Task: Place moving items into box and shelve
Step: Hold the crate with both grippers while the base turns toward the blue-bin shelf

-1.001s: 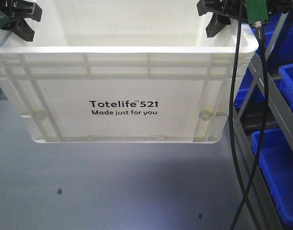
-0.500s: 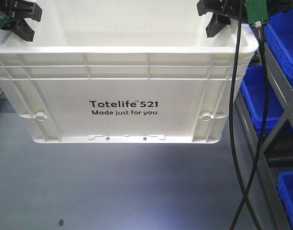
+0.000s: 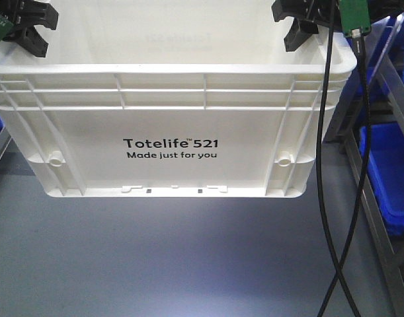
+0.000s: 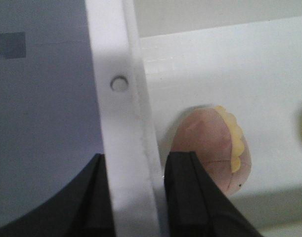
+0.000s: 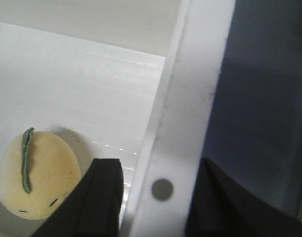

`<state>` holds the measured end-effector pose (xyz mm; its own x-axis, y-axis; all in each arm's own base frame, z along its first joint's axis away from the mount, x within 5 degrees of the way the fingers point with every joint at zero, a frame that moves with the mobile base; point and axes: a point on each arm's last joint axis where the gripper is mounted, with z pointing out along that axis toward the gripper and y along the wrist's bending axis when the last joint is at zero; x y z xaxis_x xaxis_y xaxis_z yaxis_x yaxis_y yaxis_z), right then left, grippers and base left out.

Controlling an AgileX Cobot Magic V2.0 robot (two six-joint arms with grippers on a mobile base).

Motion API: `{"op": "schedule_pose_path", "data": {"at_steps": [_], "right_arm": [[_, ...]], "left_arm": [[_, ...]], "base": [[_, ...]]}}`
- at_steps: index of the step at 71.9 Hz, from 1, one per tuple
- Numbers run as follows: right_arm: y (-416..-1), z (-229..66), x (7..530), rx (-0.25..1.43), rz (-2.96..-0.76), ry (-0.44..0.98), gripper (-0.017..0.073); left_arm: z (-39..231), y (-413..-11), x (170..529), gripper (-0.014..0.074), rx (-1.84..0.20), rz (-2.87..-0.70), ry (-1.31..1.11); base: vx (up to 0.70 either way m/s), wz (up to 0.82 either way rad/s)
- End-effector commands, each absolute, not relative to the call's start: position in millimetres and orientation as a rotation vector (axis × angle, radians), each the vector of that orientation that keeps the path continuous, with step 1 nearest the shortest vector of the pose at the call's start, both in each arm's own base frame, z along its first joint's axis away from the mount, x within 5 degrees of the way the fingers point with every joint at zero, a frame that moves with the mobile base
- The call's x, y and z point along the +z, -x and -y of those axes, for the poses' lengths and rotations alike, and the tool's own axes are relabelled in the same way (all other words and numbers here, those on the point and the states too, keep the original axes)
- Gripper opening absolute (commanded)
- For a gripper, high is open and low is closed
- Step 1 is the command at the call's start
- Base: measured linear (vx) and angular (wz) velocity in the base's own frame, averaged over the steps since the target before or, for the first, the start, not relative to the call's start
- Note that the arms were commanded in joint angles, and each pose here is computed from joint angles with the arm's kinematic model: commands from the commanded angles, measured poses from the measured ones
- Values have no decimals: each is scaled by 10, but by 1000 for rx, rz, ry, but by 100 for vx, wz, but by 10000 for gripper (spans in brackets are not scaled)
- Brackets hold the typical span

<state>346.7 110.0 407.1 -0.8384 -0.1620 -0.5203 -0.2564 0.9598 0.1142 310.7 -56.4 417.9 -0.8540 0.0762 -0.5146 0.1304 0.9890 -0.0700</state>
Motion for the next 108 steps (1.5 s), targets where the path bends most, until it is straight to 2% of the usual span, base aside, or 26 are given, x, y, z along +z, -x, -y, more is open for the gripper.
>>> {"op": "schedule_pose_path", "data": {"at_steps": [1, 31, 108], "right_arm": [[-3267, -1054, 4414, 275, -2473, 320, -3], [-3267, -1054, 4414, 275, -2473, 320, -3], [-3267, -1054, 4414, 275, -2473, 320, -3]], "left_arm": [[559, -2993, 4509, -1, -170, -2408, -147], [560, -2999, 4504, -1, -169, -2410, -147], [560, -2999, 4504, -1, -169, -2410, -147]], "base": [[36, 15], [32, 29], [17, 53]]}}
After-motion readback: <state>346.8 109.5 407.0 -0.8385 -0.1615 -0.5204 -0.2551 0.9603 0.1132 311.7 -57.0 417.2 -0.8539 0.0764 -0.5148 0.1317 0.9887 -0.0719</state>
